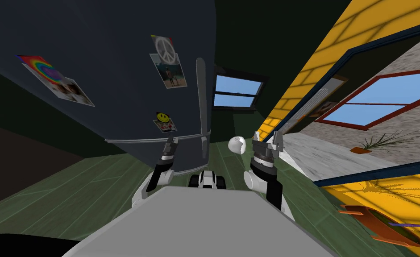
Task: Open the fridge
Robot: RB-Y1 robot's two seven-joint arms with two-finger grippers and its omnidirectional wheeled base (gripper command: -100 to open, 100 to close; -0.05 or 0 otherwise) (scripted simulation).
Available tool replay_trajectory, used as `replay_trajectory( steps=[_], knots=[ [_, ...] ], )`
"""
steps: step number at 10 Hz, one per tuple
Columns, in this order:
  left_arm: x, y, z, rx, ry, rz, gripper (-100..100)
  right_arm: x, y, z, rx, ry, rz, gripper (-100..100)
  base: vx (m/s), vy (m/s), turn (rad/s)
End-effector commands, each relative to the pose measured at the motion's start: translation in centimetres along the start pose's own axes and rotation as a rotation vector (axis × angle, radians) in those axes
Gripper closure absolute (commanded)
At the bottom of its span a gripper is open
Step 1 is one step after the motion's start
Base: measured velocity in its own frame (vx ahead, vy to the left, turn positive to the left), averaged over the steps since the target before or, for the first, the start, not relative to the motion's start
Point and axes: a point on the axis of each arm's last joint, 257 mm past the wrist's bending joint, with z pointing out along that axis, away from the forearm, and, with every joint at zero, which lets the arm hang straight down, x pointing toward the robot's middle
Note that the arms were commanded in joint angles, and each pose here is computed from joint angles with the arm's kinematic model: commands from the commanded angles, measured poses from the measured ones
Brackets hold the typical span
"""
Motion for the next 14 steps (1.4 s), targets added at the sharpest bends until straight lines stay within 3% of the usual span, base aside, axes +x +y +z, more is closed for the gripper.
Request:
replay_trajectory(
  steps=[1, 10, 14],
  knots=[
    [-0.6, 1.1, -0.5, -0.006, -0.024, -0.006, -100, 0.0, 0.0, 0.0, 0.000, 0.000, 0.000, 0, 0.080, -0.195, 0.065],
    [-2.0, 3.9, -2.1, -0.023, -0.098, -0.027, -100, 0.0, 0.0, 0.0, 0.000, 0.000, 0.000, 0, 0.054, -0.187, 0.052],
    [-2.3, 5.4, -3.3, -0.037, -0.174, -0.060, -100, 0.0, 0.0, 0.0, 0.000, 0.000, 0.000, 0, 0.053, -0.207, 0.071]
  ],
)
